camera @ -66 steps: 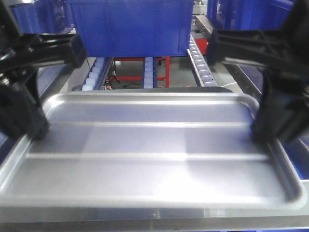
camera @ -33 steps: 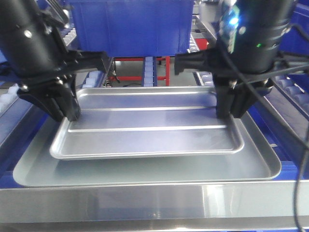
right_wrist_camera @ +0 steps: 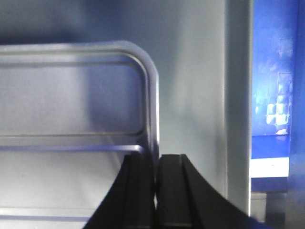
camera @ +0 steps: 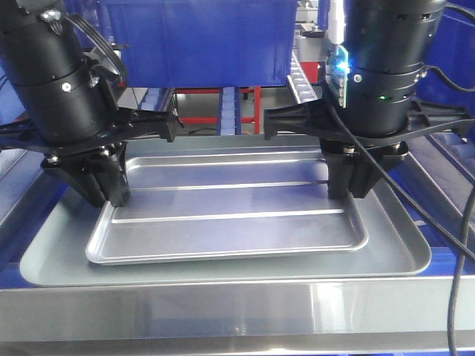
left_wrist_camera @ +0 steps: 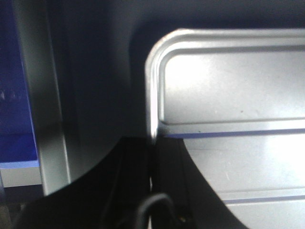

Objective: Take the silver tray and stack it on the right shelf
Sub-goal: 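Lower the silver tray with both grippers onto the larger grey tray, then open both grippers and raise them away from the stacked trays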

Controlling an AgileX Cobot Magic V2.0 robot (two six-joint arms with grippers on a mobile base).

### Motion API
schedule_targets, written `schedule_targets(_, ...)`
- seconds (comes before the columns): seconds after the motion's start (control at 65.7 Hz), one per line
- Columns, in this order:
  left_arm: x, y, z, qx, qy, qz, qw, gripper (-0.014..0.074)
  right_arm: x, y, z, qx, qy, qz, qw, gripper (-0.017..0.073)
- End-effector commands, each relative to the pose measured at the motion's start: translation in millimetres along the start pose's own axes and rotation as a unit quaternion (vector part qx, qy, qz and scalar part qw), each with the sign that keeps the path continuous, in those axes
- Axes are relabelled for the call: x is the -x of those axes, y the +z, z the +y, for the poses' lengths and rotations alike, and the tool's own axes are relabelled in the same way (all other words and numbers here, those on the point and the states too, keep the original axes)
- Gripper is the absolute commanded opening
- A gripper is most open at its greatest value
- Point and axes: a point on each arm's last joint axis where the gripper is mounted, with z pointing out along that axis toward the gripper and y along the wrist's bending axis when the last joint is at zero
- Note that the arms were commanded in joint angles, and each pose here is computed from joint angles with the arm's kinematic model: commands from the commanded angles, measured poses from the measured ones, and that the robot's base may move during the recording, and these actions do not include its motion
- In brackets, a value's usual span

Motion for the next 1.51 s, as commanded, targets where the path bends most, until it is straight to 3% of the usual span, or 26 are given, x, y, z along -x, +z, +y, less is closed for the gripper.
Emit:
schedule_targets(0.0,12,-22,-13.5,-0.041,0.006,-0.056,0.998,-0.0100,20,-27,14.7,0.080,0.006,-0.077,0.994,0.0073)
schedule_targets(0.426,13,-22,-13.1,-0.039,0.011,-0.059,0.997,-0.0099,20,-27,14.5,0.079,0.006,-0.076,0.994,0.0094)
schedule_targets(0.533,14,-22,-11.8,-0.031,0.022,-0.062,0.997,-0.0095,20,-27,14.6,0.079,0.006,-0.077,0.994,0.0200)
schedule_targets(0.624,14,-20,-11.3,-0.027,0.027,-0.062,0.997,-0.0085,20,-27,14.6,0.080,0.006,-0.076,0.994,0.0375)
schedule_targets(0.7,12,-17,-10.8,-0.022,0.027,-0.051,0.998,0.0018,20,-28,15.1,0.083,0.006,-0.079,0.993,0.0503)
schedule_targets(0.792,13,-12,-11.8,-0.025,0.023,-0.049,0.998,0.0292,21,-28,15.5,0.084,0.006,-0.080,0.993,0.0583)
schedule_targets(0.807,13,-12,-11.8,-0.025,0.023,-0.049,0.998,0.0305,21,-28,15.5,0.084,0.006,-0.080,0.993,0.0584)
schedule_targets(0.868,13,-12,-11.8,-0.025,0.023,-0.049,0.998,0.0377,21,-28,15.5,0.084,0.006,-0.080,0.993,0.0574)
schedule_targets(0.929,14,-12,-12.0,-0.024,0.023,-0.048,0.998,0.0368,21,-29,14.8,0.082,0.007,-0.079,0.993,0.0547)
schedule_targets(1.127,30,-32,-3.8,-0.002,0.004,-0.020,1.000,0.0113,23,-48,10.3,0.064,0.014,-0.071,0.995,0.0246)
schedule_targets(1.249,38,-37,-0.1,0.013,0.016,-0.035,0.999,-0.0058,24,-48,10.5,0.069,0.015,-0.076,0.995,0.0072)
schedule_targets(1.294,39,-37,1.2,0.014,0.015,-0.037,0.999,-0.0109,25,-49,11.3,0.073,0.015,-0.080,0.994,0.0058)
schedule_targets(1.492,42,-47,-1.4,0.008,0.008,-0.037,0.999,-0.0097,31,-66,14.5,0.099,0.018,-0.108,0.989,0.0060)
